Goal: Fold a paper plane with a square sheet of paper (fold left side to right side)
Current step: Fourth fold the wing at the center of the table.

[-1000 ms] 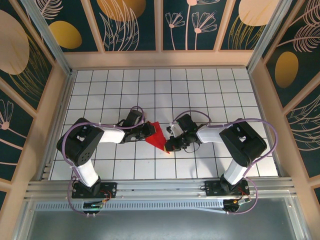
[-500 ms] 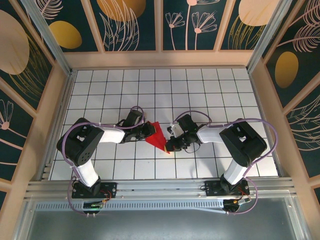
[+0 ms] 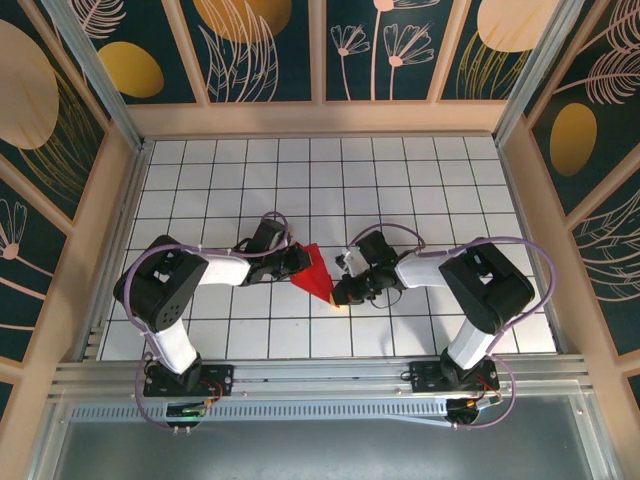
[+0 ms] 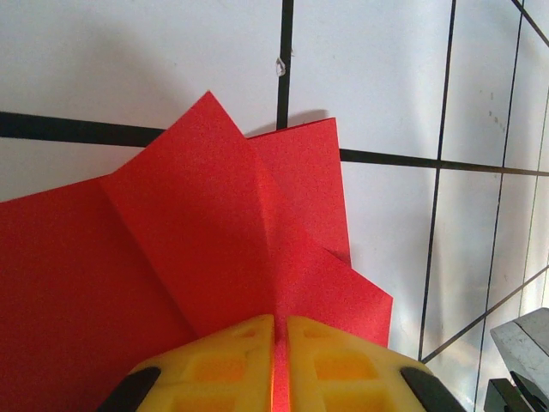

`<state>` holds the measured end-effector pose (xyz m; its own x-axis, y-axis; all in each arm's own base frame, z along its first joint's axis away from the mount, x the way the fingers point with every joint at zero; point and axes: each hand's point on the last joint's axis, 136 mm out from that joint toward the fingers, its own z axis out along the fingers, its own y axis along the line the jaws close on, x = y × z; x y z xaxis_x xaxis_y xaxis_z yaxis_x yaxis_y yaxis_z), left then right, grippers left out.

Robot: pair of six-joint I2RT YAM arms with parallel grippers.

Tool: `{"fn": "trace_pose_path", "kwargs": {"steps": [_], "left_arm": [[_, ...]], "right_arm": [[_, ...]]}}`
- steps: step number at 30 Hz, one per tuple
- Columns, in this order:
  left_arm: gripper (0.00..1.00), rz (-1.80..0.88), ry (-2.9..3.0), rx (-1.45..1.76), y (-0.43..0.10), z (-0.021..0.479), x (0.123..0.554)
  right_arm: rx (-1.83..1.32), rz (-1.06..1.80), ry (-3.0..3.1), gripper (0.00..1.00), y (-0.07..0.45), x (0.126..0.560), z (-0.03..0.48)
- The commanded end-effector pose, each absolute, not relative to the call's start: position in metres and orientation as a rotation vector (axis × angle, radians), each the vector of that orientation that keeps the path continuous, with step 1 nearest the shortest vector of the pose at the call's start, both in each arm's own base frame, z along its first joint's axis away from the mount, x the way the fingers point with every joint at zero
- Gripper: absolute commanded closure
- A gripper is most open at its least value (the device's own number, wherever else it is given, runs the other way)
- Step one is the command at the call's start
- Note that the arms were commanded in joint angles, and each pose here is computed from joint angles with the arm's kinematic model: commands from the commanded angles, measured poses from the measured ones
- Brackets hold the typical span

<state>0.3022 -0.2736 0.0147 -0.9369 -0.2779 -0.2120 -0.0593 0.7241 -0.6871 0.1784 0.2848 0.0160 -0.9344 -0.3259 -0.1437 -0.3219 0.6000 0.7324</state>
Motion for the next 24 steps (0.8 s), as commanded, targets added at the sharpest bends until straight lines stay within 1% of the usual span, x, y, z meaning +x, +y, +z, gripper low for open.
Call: {"fn": "trace_pose_path", "kwargs": {"steps": [1,5,11,13,19,21,24], "left_arm": [[0.88,-0.864,2.728,-0.320,-0.254,-0.017,0.293],[0.88,-0.859,2.730,-0.317,-0.253,-0.017,0.293],[0.88,-0.855,2.732,-0.313,-0.253,-0.018,0.293],[0.88,-0.857,2.730,-0.313,-0.253,-0.017,0.293],[0.88,-0.864,2.725,-0.308,-0.254,-0.015,0.293],[0.88,-0.864,2.724,-0.309,-0.254,-0.015,0.294],[0.88,-0.865,2.724,-0.309,-0.254,-0.015,0.293]], "right_arm": [[0.500,-1.170,-2.769,1.00,0.264,0.154,0.001],[0.493,-1.173,-2.761,1.00,0.261,0.149,0.002],[0.518,-1.188,-2.779,1.00,0.260,0.149,0.020],[0.535,-1.216,-2.796,1.00,0.262,0.154,0.033],[0.585,-1.443,-2.819,1.00,0.276,0.183,0.087],[0.588,-1.510,-2.804,1.00,0.285,0.191,0.094],[0.564,-1.527,-2.823,1.00,0.294,0.204,0.087]]}}
